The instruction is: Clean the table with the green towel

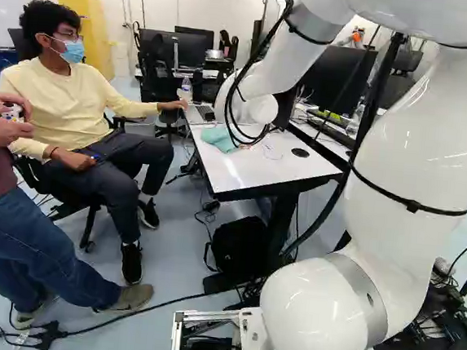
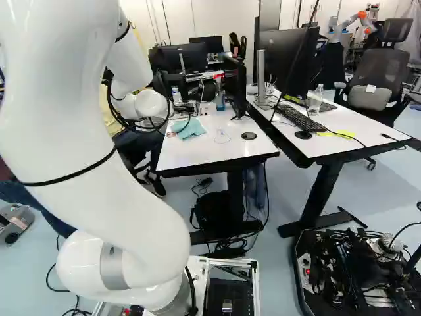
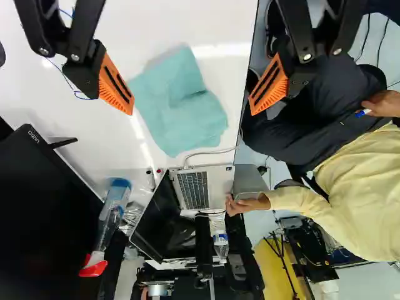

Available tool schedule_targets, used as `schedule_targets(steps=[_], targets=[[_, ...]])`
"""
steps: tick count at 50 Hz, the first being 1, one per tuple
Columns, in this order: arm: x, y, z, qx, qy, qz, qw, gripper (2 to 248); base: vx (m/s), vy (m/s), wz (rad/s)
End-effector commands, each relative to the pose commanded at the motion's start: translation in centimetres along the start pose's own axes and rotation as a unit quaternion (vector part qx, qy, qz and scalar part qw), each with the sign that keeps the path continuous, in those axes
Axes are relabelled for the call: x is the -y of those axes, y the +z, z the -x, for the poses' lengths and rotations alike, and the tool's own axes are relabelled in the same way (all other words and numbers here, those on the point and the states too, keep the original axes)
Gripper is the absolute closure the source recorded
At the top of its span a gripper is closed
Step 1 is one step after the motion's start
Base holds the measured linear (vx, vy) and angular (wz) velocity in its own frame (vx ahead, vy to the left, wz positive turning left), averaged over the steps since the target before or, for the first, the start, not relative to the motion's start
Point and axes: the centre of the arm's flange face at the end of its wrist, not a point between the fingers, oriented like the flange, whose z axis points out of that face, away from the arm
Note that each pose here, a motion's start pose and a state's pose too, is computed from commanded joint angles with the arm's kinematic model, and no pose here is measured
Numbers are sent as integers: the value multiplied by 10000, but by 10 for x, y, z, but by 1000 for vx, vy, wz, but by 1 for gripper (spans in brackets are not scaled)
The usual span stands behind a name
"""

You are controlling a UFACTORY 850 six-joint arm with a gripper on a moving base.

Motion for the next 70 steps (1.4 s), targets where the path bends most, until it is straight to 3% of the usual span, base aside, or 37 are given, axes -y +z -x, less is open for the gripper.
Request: schedule_targets(steps=[70], targets=[[2,-4,2,-34,-10,-19,10000,3,0,0,0]])
